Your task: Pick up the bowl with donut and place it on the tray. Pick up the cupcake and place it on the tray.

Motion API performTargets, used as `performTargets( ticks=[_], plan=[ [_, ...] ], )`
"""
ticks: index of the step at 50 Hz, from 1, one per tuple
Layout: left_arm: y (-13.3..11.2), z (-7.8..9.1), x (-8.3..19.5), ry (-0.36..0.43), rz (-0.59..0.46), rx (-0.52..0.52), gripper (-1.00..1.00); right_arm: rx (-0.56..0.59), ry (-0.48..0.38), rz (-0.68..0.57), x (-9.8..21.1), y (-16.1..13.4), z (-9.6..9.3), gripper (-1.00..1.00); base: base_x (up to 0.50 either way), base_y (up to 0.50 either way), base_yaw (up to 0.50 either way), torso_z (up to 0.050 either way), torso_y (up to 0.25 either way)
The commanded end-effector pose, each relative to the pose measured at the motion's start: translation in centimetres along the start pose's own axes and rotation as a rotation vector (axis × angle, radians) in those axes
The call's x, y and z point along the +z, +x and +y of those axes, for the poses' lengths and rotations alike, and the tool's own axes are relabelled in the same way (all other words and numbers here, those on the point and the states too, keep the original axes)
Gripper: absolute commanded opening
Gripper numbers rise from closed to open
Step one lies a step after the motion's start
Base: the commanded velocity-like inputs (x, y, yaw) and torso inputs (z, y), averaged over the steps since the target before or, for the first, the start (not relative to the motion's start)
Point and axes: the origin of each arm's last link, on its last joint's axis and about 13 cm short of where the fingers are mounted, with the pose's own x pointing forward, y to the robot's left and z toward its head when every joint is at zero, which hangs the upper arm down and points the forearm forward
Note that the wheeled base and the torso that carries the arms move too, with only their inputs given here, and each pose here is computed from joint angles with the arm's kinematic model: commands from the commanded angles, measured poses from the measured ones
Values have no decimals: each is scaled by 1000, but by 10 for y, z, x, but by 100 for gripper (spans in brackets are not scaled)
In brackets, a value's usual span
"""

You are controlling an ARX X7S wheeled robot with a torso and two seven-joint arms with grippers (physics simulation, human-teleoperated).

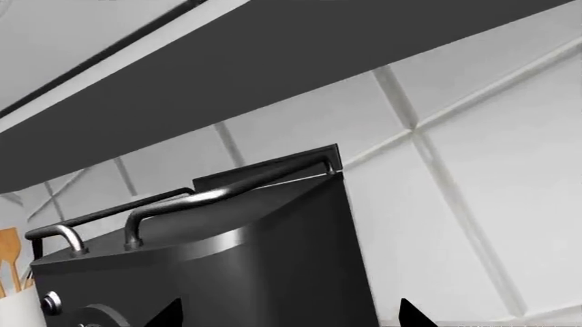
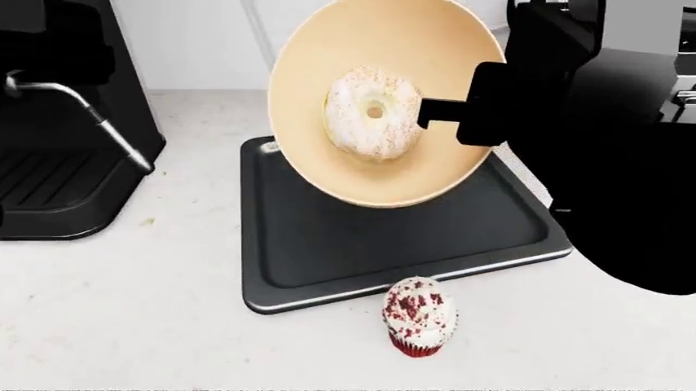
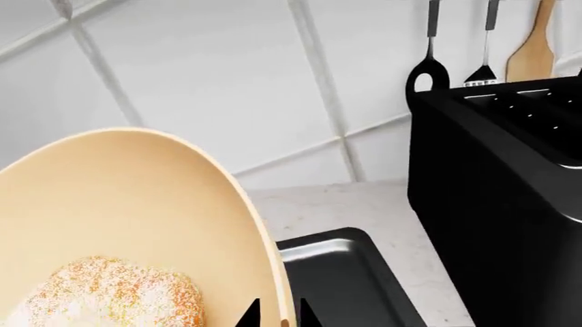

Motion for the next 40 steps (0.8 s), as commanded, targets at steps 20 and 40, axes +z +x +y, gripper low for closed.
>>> performTargets(
  ticks=[20, 40],
  plan=[
    [0, 0, -2, -5, 3, -1, 100, -124, 63, 49, 27, 39, 39, -100, 0, 0, 0, 0, 0],
    [0, -2, -1, -6, 0, -9, 100, -167, 452, 98, 23, 68, 59, -100, 0, 0, 0, 0, 1]
  ],
)
